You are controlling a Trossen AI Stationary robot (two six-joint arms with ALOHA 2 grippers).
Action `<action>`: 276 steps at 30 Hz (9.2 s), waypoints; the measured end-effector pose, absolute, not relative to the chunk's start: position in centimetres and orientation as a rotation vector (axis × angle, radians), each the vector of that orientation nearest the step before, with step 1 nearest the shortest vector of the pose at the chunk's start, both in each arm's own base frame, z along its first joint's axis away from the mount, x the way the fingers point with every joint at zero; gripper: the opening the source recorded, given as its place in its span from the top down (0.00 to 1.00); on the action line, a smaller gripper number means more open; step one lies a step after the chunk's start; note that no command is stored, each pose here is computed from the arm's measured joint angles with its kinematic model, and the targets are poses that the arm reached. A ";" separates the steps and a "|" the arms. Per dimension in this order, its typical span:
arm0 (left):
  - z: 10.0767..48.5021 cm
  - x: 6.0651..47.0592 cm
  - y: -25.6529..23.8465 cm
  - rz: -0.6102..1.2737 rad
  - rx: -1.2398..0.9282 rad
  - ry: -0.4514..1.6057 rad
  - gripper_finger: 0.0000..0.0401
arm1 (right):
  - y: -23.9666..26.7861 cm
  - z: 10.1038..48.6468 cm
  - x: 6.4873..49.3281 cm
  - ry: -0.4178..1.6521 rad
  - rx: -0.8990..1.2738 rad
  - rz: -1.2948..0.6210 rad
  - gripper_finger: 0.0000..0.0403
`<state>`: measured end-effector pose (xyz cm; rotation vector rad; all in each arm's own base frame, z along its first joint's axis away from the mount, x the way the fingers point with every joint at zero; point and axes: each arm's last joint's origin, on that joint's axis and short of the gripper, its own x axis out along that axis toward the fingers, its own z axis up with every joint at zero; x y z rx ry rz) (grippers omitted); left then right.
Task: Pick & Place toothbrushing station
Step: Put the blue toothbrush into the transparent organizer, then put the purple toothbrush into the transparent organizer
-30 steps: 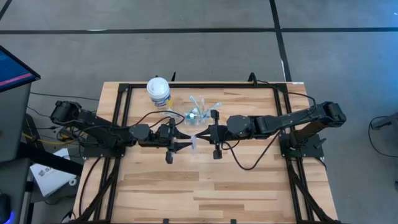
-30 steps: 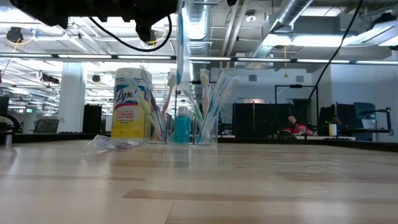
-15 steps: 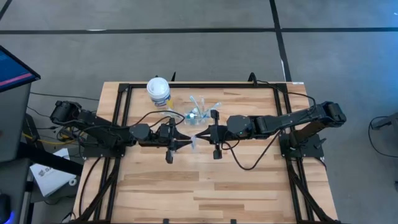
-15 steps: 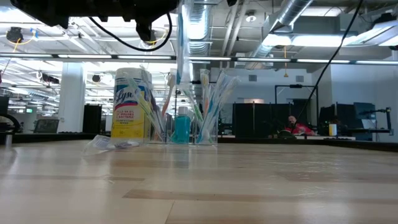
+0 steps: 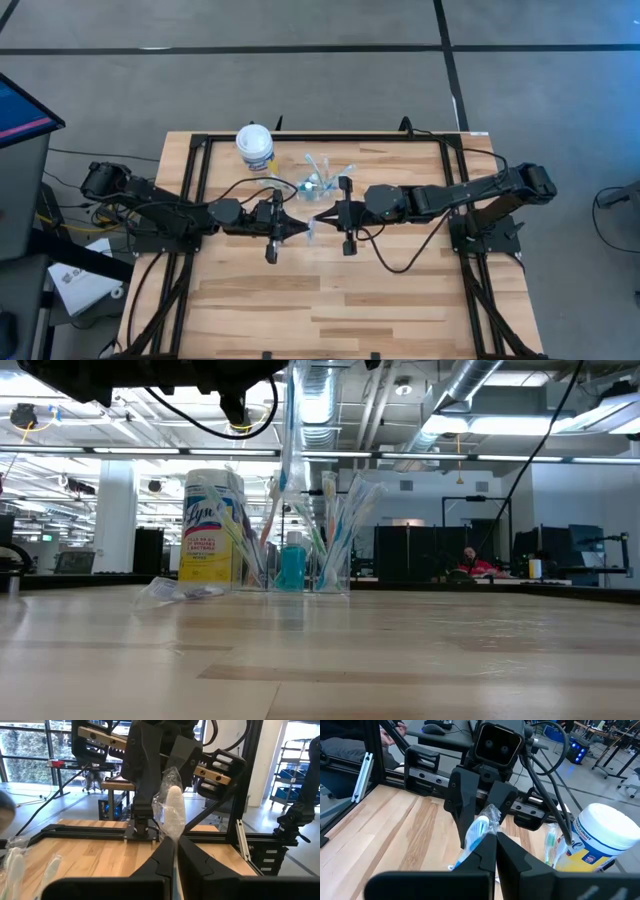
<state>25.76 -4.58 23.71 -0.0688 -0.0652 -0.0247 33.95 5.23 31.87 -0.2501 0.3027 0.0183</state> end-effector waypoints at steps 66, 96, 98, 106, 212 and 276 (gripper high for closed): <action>26.6 22.1 1.4 0.661 0.087 -0.009 1.00 | 4.5 31.6 31.5 0.509 -0.138 -0.013 0.70; 23.5 24.4 5.7 0.741 0.069 0.067 1.00 | 4.6 30.2 31.4 0.537 -0.152 -0.007 0.70; 23.3 24.5 5.7 0.741 0.070 0.076 1.00 | 4.6 30.2 31.4 0.536 -0.151 -0.007 0.70; 22.0 25.2 6.0 0.749 0.058 0.110 1.00 | 4.6 30.2 31.4 0.532 -0.146 -0.008 0.70; 18.1 22.8 -4.3 0.415 -0.271 0.522 0.76 | 4.2 30.2 31.4 0.540 -0.141 -0.022 0.70; 18.5 16.4 -9.3 0.211 -0.222 0.537 0.93 | 4.2 30.2 31.4 0.541 -0.142 -0.020 0.70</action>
